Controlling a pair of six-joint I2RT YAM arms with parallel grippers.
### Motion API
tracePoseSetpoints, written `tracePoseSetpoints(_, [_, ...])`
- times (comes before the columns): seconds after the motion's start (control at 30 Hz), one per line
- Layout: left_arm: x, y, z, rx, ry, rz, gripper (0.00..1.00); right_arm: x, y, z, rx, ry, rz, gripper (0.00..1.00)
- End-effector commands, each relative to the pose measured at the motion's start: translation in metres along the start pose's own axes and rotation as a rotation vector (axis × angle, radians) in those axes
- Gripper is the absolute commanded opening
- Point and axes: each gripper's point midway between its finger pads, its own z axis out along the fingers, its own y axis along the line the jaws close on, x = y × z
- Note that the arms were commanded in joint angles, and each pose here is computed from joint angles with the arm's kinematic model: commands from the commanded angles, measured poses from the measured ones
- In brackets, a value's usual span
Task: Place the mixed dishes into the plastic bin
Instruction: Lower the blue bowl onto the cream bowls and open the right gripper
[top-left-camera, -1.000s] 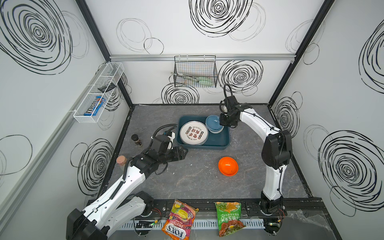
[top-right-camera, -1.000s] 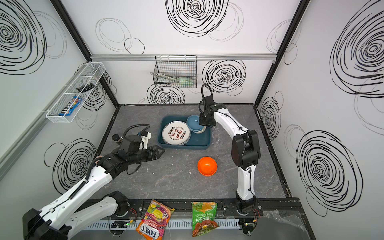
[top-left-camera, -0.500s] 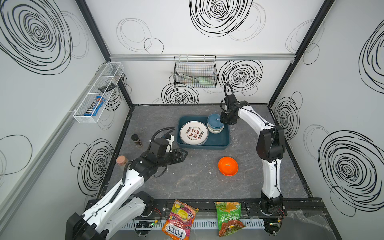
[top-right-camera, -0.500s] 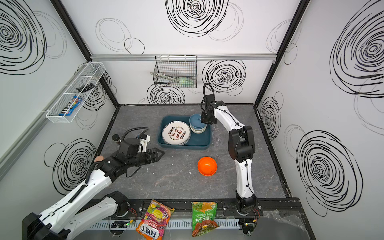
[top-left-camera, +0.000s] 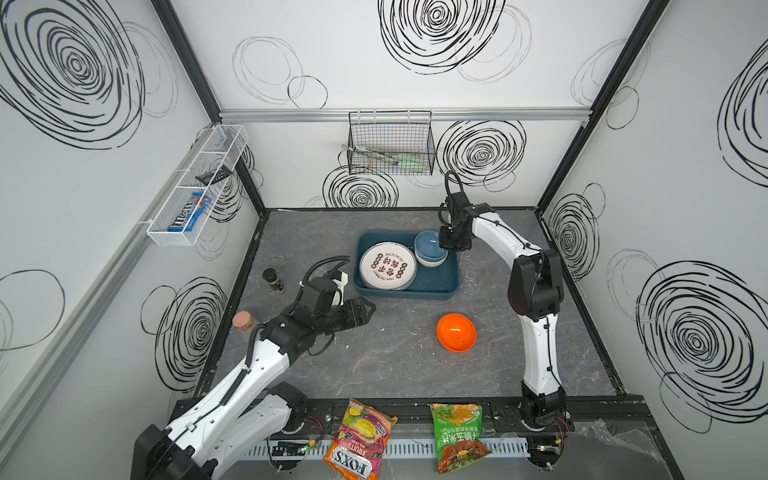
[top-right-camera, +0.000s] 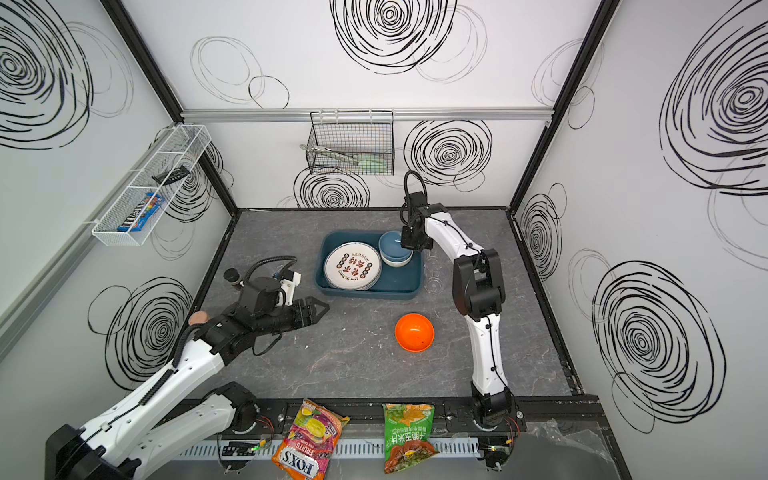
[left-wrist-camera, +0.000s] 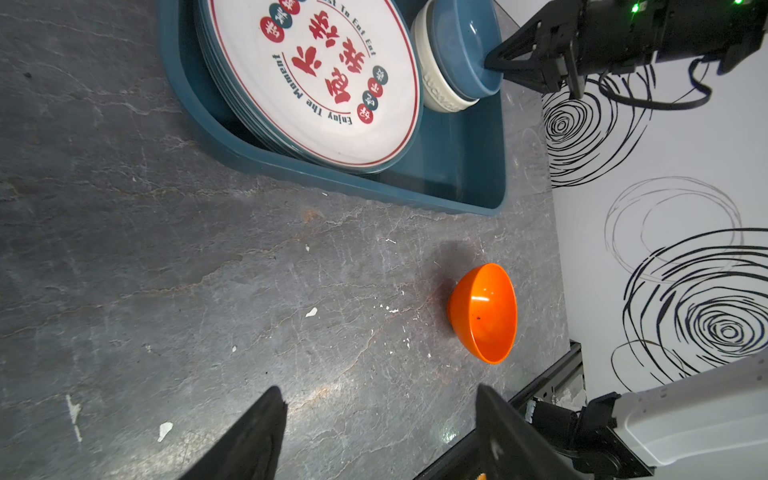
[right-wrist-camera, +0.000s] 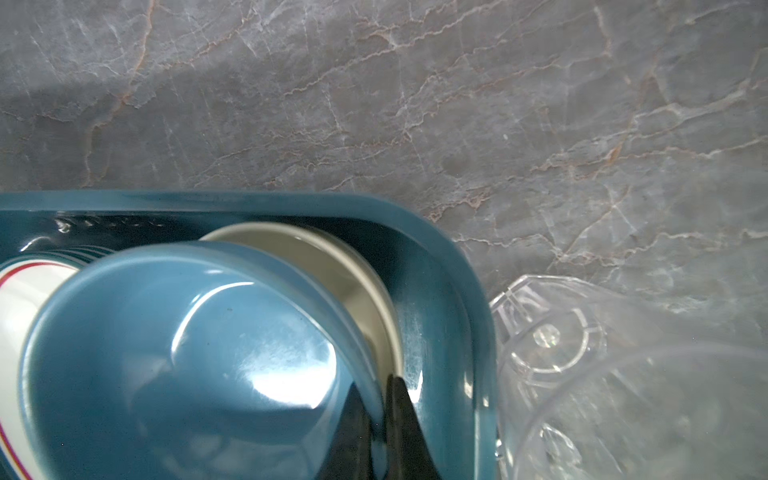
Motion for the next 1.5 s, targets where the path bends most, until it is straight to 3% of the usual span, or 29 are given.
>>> tracePoseSetpoints(0.0, [-0.005, -0.004, 0.000, 0.031, -0.027, -0.003, 0.76, -0.004, -0.003, 0.001, 0.014, 0.000, 0.005, 0.01])
tracePoseSetpoints(0.43, [-0.002, -0.001, 0.002, 0.031, -0.022, -0.014, 0.76, -0.002, -0.006, 0.007, 0.036, 0.011, 0.005, 0.04])
tracePoseSetpoints(0.67, [-0.001, -0.001, 0.001, 0.033, -0.022, -0.016, 0.75, -0.001, -0.001, 0.001, 0.029, 0.004, 0.003, 0.23])
tracePoseSetpoints(1.07, [0.000, -0.002, 0.001, 0.046, -0.025, -0.022, 0.76, -0.006, 0.006, -0.037, 0.001, -0.065, 0.000, 0.31])
tracePoseSetpoints(1.47, [0.004, -0.018, 0.002, 0.112, -0.011, 0.003, 0.81, 0.019, 0.023, -0.083, -0.080, -0.118, -0.035, 0.35])
